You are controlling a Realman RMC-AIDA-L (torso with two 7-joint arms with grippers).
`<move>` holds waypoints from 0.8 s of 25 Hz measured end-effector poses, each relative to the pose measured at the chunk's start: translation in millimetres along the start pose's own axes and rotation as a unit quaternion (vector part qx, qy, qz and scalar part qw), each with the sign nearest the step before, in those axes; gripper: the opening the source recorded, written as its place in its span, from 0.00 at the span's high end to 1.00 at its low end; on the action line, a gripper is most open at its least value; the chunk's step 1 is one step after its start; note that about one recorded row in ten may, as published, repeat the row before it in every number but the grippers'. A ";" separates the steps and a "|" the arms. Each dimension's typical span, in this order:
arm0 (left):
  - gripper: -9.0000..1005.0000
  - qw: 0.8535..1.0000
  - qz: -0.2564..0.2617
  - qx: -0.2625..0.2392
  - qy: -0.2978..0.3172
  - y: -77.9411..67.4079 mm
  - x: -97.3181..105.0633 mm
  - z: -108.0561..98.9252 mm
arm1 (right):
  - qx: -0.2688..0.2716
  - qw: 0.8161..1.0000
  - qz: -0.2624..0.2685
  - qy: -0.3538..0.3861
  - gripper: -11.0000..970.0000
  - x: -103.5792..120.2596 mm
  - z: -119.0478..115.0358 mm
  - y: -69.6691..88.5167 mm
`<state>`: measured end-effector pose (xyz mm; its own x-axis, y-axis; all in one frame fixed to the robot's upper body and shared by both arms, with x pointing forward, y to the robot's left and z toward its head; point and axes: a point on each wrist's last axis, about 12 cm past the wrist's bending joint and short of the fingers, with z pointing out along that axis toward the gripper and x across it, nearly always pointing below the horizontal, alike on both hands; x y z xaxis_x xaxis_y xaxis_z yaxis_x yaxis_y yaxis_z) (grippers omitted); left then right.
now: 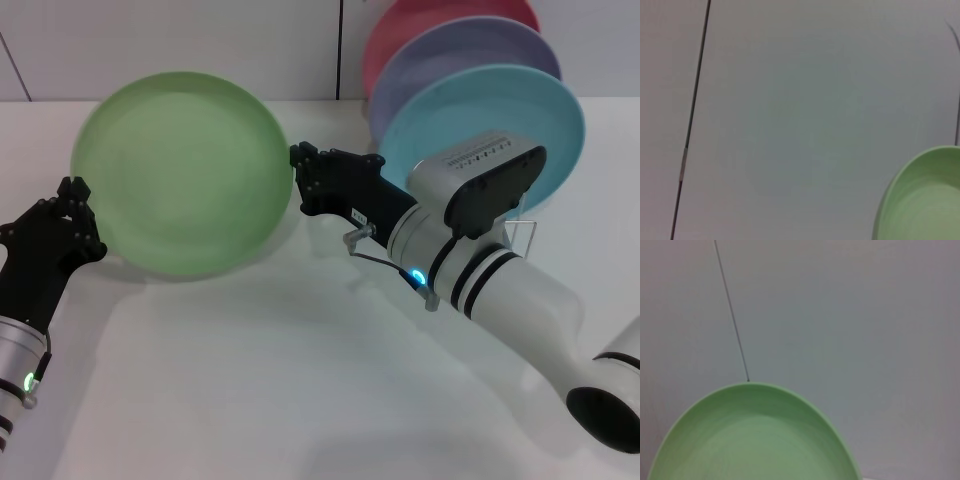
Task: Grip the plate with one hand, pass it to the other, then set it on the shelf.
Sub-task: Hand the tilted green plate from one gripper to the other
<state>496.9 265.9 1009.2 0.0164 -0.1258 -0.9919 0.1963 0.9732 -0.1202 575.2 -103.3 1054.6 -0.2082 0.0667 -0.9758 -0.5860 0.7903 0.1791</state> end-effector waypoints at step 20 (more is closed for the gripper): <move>0.96 1.000 0.002 0.010 -0.004 -0.5 0.7 -6.1 | -0.012 1.000 -0.004 0.005 0.94 0.3 1.4 5.5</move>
<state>490.8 266.4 1008.4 0.0240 -0.1241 -0.9920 0.2158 0.9695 -0.1161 573.0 -98.1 1055.1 -0.2106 0.0547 -0.9760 -0.6067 0.7756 0.1743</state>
